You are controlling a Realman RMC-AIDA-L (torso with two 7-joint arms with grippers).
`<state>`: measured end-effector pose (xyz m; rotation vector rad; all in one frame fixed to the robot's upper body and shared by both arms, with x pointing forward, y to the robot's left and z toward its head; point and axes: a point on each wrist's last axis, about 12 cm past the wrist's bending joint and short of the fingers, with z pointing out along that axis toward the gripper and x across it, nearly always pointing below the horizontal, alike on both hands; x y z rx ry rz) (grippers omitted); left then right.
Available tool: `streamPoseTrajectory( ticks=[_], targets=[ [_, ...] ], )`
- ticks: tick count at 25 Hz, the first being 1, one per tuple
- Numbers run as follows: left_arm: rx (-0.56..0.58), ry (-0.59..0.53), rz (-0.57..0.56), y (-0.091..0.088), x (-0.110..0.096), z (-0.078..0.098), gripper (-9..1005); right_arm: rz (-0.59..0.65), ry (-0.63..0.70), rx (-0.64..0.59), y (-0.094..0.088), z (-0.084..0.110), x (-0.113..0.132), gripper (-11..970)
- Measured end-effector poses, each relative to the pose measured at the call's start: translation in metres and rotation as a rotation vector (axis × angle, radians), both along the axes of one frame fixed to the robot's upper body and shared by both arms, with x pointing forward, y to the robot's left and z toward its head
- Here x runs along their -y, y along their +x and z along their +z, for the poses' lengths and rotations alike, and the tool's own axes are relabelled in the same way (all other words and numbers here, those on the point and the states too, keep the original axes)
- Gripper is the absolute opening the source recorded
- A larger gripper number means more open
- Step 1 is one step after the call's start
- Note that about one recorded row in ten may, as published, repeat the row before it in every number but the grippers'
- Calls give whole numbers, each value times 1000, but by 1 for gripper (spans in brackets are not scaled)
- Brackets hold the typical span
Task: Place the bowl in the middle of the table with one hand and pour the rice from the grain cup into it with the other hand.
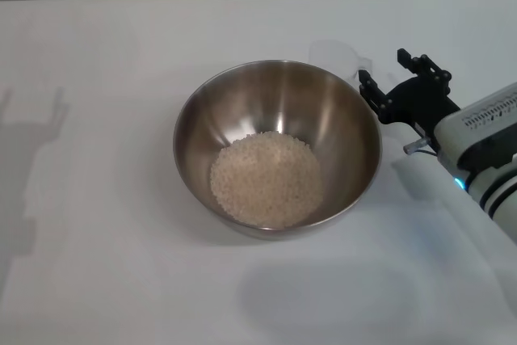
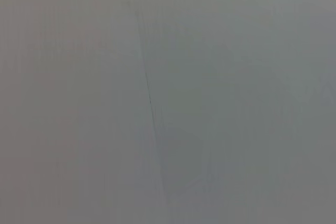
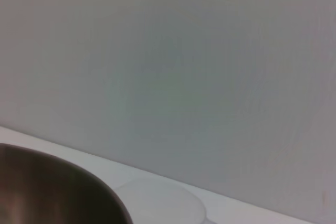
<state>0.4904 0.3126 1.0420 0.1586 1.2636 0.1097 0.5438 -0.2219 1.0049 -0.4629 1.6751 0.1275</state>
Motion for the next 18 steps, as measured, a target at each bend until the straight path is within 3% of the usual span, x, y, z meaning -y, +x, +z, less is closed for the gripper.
streamPoseTrajectory(
  ticks=[16, 18],
  targets=[
    [-16, -1, 7, -4, -2, -3, 812, -23, 86, 51, -29, -3, 4, 649],
    [-15, -6, 5, -5, -2, -3, 812, -24, 97, 58, -35, -4, 5, 703]
  ],
)
